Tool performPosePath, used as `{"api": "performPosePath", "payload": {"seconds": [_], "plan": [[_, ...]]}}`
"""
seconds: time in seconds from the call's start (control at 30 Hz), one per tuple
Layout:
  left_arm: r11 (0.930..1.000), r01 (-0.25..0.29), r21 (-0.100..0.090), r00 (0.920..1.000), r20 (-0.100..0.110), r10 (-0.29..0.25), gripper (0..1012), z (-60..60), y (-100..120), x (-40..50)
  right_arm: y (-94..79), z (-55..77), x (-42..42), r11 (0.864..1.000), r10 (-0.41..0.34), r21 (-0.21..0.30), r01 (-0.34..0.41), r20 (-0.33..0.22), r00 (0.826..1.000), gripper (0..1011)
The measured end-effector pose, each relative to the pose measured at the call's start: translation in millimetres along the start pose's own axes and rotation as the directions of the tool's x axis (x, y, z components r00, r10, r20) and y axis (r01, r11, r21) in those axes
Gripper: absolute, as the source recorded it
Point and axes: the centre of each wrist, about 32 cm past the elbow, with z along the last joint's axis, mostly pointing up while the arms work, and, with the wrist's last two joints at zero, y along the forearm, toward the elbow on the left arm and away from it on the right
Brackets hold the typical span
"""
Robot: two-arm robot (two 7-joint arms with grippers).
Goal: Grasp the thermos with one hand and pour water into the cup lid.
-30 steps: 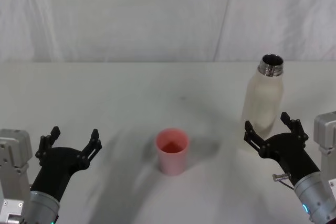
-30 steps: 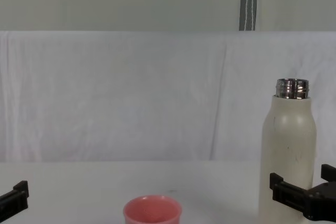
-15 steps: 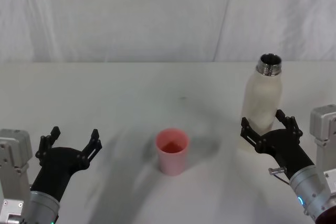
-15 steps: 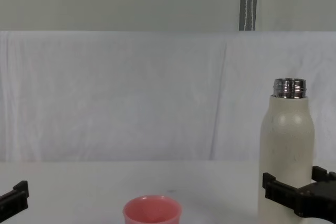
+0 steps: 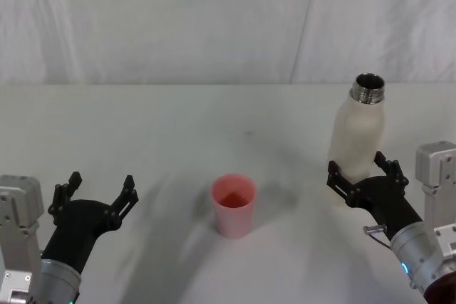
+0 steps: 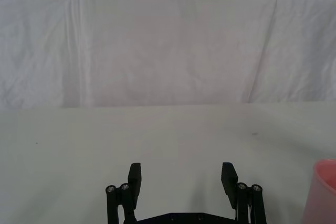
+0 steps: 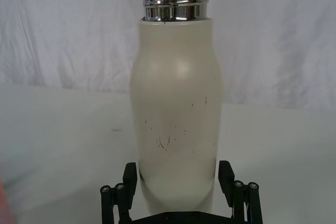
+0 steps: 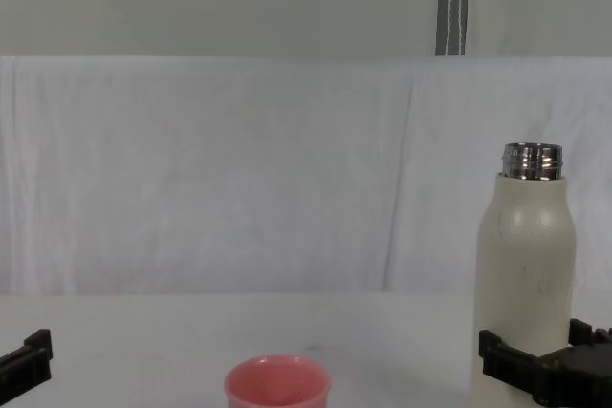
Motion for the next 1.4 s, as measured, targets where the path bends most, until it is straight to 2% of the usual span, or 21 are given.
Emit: {"api": "performPosePath", "payload": {"seconds": [0.67,1.13,1.27,1.4], "plan": [[1.0,0.0,0.0,1.0,0.0,0.0,1001,0.0,0,0.0,14.8,3.3,2.0,1.0,0.01,0.009,-0.01,0.011,1.0,1001],[1.0,0.0,0.0,1.0,0.0,0.0,1001,0.0,0,0.0,14.4,3.1,1.8,1.0,0.01,0.01,-0.01,0.011,1.0,1001],[1.0,0.0,0.0,1.0,0.0,0.0,1001,0.0,0,0.0,14.3,3.2,1.9,1.0,0.01,0.01,-0.01,0.012,1.0,948],[1.0,0.0,0.0,1.0,0.0,0.0,1001,0.0,0,0.0,14.1,3.2,1.9,1.0,0.01,0.01,-0.01,0.012,1.0,948]]}}
